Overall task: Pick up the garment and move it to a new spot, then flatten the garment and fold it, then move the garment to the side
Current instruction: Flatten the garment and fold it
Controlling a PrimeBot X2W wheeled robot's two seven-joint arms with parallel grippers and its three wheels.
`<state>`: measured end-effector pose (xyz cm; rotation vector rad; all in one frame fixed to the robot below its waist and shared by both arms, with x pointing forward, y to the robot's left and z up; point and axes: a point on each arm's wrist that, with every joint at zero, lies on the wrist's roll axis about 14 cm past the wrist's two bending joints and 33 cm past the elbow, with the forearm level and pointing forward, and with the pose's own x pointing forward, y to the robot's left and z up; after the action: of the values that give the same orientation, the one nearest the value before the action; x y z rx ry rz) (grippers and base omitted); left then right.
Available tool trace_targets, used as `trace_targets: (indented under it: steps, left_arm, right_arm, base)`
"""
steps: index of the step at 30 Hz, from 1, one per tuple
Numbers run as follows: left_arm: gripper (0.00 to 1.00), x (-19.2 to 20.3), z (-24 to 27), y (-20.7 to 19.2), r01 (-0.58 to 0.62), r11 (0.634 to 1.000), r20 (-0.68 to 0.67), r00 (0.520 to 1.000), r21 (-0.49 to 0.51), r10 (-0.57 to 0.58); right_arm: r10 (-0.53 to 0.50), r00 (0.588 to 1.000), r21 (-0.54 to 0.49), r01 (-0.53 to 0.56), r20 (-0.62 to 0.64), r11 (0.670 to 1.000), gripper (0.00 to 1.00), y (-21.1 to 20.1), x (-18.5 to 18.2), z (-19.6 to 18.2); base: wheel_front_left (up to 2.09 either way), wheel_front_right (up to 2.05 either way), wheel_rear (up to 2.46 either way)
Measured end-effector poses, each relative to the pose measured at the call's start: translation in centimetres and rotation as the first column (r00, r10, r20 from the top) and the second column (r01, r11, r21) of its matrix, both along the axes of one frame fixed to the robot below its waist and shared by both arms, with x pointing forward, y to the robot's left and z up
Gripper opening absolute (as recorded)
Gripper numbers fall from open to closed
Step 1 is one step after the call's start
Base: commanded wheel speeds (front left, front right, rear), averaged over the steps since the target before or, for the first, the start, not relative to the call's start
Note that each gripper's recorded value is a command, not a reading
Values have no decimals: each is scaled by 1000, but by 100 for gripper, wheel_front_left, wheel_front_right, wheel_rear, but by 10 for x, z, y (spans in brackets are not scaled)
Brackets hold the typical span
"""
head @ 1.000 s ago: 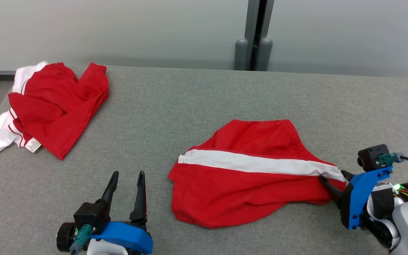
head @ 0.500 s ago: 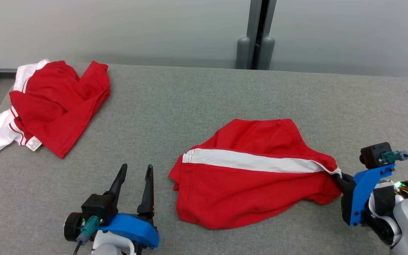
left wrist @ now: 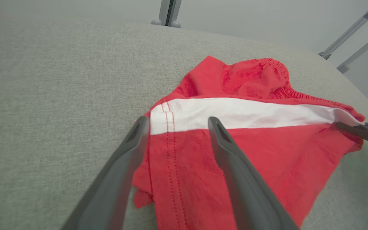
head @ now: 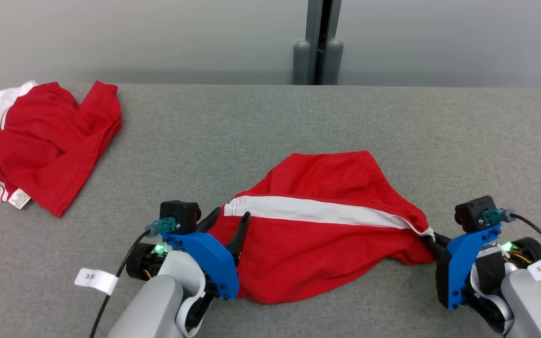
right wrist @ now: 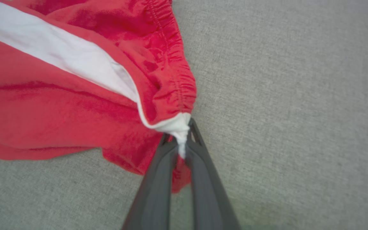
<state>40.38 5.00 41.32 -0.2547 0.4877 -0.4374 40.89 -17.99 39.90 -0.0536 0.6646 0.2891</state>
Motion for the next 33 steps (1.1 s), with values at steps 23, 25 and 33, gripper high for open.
trace_targets:
  steps: [23, 25, 33]
  left_arm:
    - [100, 13, -1, -34, 143, 987, -145, 978, -76, -153]
    - [100, 16, 0, -35, 145, 986, -143, 977, -81, -156]
    - [37, 27, 4, -36, 126, 986, -116, 983, -109, -138]
  right_arm:
    - [-9, 1000, 2, 9, 3, 1000, 0, -4, -6, -8]
    - [-10, 1000, 3, 10, -1, 1000, 0, -5, -7, -10]
    - [-18, 1000, 4, 18, 3, 1000, 0, -7, -5, -11]
  base:
    - [0, 0, 0]
    - [0, 0, 0]
    - [0, 0, 0]
